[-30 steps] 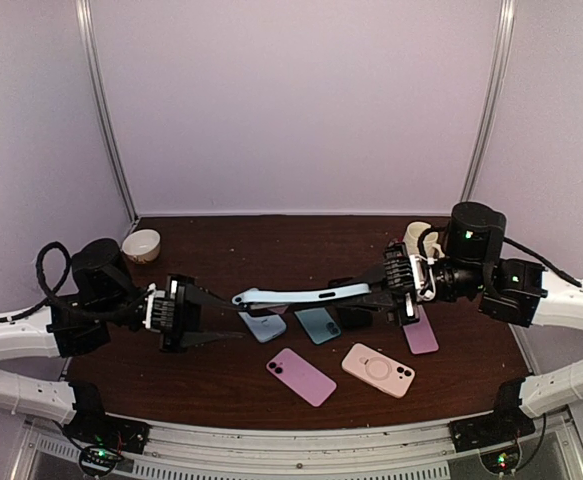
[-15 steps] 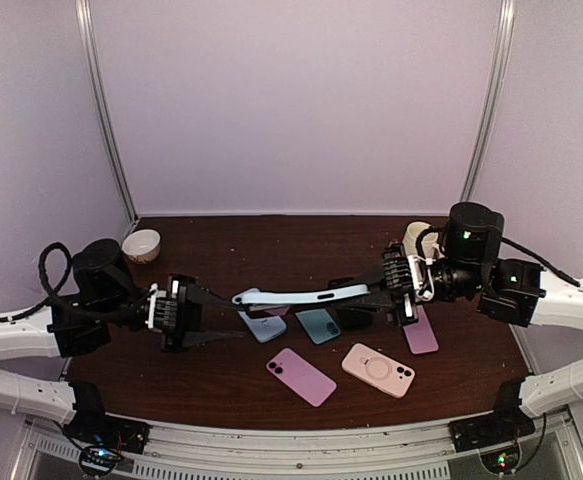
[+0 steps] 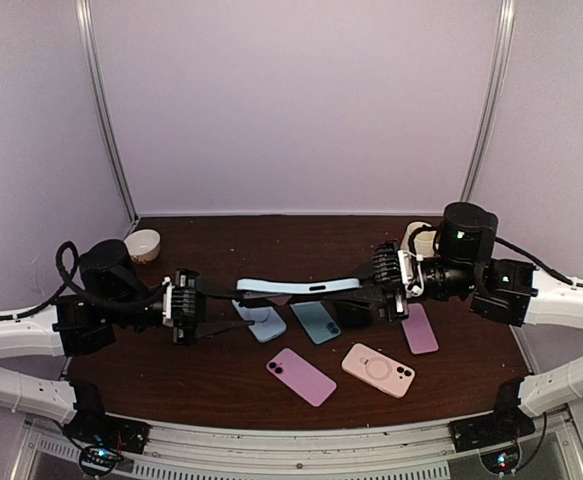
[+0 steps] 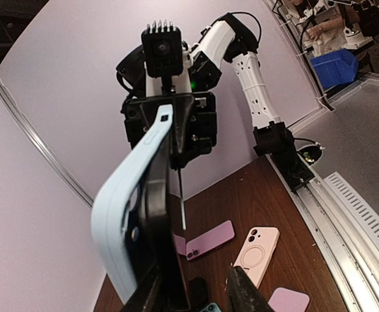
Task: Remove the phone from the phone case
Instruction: Pass from the right arm to the left
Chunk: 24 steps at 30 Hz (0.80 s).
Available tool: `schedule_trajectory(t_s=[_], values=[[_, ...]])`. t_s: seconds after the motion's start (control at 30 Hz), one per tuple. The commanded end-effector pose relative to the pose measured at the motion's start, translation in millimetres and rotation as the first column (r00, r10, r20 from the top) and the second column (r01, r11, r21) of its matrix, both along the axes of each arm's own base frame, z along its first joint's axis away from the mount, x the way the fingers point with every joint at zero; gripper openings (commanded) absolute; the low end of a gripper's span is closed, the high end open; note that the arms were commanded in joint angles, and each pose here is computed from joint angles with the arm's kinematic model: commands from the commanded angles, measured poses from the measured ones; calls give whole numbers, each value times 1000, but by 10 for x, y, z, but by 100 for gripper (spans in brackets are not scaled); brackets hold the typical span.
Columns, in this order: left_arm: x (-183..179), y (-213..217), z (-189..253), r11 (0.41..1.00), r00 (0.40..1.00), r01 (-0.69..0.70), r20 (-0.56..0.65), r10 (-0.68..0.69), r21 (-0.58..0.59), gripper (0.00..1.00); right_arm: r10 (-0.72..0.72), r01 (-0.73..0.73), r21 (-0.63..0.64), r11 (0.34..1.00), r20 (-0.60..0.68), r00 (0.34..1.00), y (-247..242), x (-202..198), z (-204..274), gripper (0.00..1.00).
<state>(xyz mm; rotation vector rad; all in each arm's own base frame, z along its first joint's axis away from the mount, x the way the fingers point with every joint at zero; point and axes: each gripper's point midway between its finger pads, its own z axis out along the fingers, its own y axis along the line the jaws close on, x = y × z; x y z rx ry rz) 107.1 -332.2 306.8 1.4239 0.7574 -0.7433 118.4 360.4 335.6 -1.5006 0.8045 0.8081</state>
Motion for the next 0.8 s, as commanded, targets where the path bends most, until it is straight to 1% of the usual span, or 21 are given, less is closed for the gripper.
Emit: schedule_trajectory(t_s=[0.0, 0.1, 0.5, 0.6, 0.67, 0.7, 0.77], values=[[134, 21, 201, 995, 997, -72, 8, 73, -68, 33, 87, -94, 125, 988, 67, 994, 69, -209, 407, 0], [134, 34, 229, 994, 997, -76, 8, 77, -82, 32, 81, -89, 134, 987, 65, 995, 117, -190, 413, 0], [112, 50, 254, 994, 997, -69, 25, 72, -89, 19, 106, -112, 137, 984, 49, 993, 339, -211, 397, 0], [116, 48, 247, 994, 997, -71, 28, 74, -85, 13, 111, -116, 134, 984, 44, 993, 385, -223, 384, 0], [116, 49, 245, 994, 997, -72, 32, 75, -82, 6, 112, -116, 133, 984, 39, 993, 405, -233, 370, 0], [120, 50, 240, 994, 996, -75, 33, 77, -80, 1, 113, -116, 131, 985, 34, 993, 411, -237, 357, 0], [125, 53, 239, 994, 996, -78, 39, 82, -79, 0, 109, -111, 125, 986, 22, 994, 413, -240, 336, 0]])
